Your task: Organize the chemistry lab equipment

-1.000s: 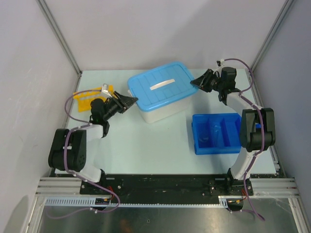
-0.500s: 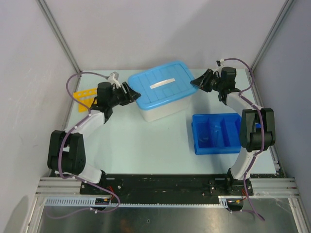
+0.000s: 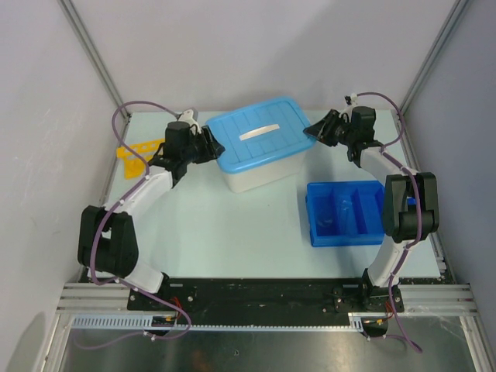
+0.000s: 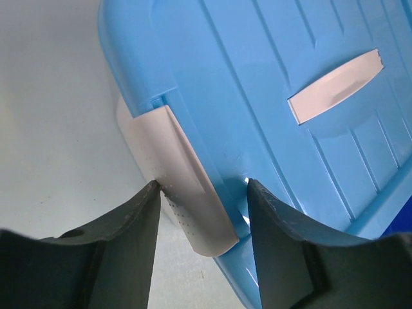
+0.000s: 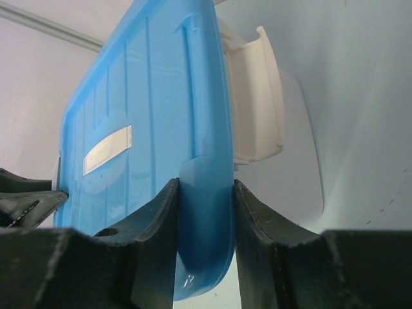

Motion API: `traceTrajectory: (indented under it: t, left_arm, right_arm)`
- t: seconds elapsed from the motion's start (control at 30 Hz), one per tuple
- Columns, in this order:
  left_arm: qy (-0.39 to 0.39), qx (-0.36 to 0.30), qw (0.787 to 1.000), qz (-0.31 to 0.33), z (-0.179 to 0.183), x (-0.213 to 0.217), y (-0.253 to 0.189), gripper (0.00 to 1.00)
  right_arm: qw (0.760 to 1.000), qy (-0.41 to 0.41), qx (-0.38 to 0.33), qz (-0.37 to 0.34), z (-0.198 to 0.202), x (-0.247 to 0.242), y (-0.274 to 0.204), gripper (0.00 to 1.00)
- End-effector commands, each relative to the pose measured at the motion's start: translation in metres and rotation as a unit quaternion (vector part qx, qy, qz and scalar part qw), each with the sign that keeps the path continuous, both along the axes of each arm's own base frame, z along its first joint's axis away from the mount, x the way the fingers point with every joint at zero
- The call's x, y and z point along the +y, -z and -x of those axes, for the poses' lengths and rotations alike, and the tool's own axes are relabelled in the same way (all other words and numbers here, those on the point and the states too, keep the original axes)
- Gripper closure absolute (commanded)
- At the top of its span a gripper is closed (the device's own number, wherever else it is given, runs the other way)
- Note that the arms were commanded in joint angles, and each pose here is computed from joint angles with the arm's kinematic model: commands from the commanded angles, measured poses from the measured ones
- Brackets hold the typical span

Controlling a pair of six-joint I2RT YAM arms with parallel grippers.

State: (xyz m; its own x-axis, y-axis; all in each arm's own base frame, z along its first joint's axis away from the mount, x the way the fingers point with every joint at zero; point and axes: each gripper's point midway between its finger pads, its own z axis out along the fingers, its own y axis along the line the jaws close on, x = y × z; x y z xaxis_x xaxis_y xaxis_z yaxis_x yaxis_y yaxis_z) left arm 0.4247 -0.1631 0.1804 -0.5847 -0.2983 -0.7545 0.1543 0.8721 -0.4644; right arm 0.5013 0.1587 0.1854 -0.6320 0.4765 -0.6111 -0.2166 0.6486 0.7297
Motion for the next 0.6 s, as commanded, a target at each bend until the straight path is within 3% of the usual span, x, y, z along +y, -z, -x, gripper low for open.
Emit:
traceTrajectory:
  t: [0.0, 0.13, 0.23, 0.57]
  left_arm:
    - [0.028, 0.021, 0.996, -0.082, 0.004, -0.006, 0.028, 0.56]
    - [0.024, 0.026, 0.996, -0.085, 0.005, -0.004, 0.029, 0.53]
    - [0.024, 0.023, 0.996, -0.081, 0.008, -0.001, 0.024, 0.48]
    - [0.035, 0.029, 0.997, -0.06, 0.016, 0.015, 0.023, 0.49]
  right_arm:
    - [0.996, -0.061, 0.049, 0.043, 0.026, 0.032, 0.044, 0.69]
    - [0.996, -0.06, 0.05, 0.036, 0.027, 0.031, 0.041, 0.67]
    - [0.998, -0.049, 0.042, 0.022, 0.023, 0.024, 0.029, 0.59]
    - [0.999, -0.02, -0.025, -0.021, 0.005, -0.009, -0.024, 0.1]
